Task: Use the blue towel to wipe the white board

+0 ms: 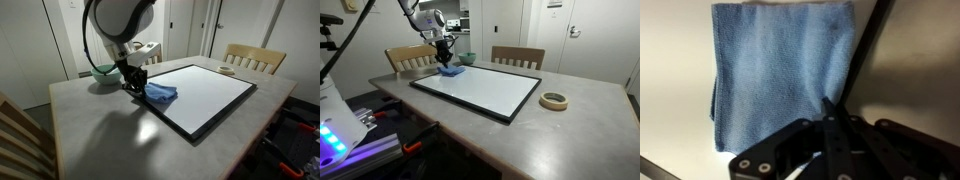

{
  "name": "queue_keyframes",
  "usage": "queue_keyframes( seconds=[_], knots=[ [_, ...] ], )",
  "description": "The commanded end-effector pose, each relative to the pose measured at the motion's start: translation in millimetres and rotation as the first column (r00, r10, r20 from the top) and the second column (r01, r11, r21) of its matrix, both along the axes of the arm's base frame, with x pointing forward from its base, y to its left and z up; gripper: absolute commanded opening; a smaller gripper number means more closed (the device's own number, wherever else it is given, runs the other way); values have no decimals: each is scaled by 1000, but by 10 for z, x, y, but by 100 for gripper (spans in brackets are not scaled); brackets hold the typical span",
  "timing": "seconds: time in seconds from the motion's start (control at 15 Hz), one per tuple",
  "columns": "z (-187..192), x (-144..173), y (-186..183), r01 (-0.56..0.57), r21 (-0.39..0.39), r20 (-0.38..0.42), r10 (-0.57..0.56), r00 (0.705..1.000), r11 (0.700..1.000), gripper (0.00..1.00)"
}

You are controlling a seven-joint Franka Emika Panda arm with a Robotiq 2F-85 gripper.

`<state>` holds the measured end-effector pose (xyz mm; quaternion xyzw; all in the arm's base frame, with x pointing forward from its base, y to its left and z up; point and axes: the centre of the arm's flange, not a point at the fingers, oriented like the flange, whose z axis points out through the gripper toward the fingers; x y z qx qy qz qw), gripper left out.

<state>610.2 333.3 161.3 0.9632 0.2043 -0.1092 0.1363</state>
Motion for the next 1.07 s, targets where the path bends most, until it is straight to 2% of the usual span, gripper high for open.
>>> queue_keyframes(
  seconds=[0.0, 0.47, 0.8, 1.0],
  knots=[
    [32, 11, 29, -10, -3, 10, 10, 1000, 1000, 3],
    [84, 39, 58, -18, -4, 25, 18, 1000, 1000, 3],
    [-247, -246, -205, -15, -36, -27, 14, 1000, 999, 1],
    [-251, -361, -208, -36, -23, -10, 36, 999, 999, 1]
  ],
)
